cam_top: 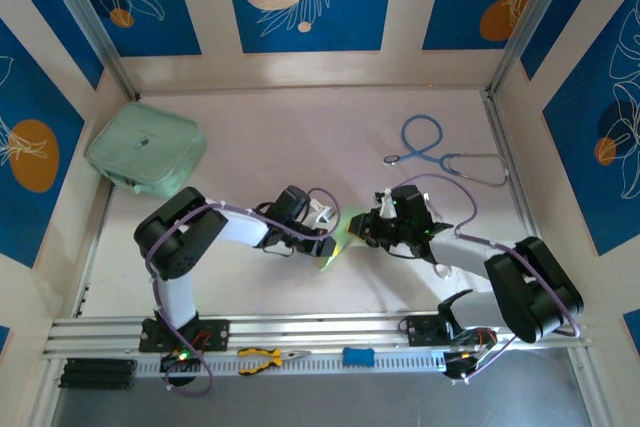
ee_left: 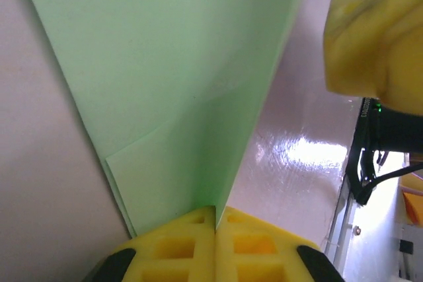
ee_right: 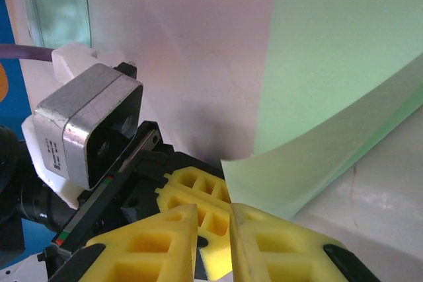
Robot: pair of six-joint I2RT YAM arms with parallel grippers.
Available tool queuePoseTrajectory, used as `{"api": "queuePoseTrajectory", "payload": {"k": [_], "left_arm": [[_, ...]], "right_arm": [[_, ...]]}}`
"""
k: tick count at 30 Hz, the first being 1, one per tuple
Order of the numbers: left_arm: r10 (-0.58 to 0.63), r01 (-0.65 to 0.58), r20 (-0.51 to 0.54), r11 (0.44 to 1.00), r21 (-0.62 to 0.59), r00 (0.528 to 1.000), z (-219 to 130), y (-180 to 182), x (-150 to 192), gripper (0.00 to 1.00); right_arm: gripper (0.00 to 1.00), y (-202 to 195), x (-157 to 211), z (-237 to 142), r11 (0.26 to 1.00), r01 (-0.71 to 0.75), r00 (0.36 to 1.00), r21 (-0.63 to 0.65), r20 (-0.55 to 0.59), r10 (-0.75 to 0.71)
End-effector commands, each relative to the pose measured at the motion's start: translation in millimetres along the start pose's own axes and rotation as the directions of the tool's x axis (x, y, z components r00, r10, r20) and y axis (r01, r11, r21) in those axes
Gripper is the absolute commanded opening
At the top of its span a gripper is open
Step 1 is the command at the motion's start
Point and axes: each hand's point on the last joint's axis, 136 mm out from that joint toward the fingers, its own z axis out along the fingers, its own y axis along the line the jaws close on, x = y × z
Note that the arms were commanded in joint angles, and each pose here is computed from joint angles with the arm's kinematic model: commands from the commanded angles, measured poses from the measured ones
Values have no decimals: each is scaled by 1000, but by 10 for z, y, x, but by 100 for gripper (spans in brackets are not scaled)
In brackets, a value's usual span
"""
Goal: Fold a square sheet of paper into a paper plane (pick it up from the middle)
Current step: Fold the wing for the fifth time at the center of the table.
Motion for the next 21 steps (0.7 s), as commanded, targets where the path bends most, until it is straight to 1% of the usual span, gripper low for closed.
{"api": "queuePoseTrajectory", "payload": {"k": [1, 6, 9, 16, 21], "left_arm": [[-48, 50, -27, 997, 60, 998, 51, -17, -10, 0], [-71, 73, -27, 995, 74, 997, 63, 0, -19, 0], [-94, 96, -28, 993, 73, 995, 62, 23, -17, 0], [-131, 131, -10, 990, 47, 991, 15, 109, -12, 0], [-150, 150, 8, 988, 41, 989, -7, 151, -16, 0]], "right_arm": [[21, 97, 39, 27, 997, 34, 998, -66, -41, -37], [17, 117, 27, 89, 996, 33, 997, -85, -70, -39], [15, 80, 4, 129, 997, 25, 997, -73, -72, -30], [13, -18, -63, 140, 998, -2, 999, -56, -51, -1], [13, -37, -76, 131, 998, -15, 998, -61, -60, 12]]}}
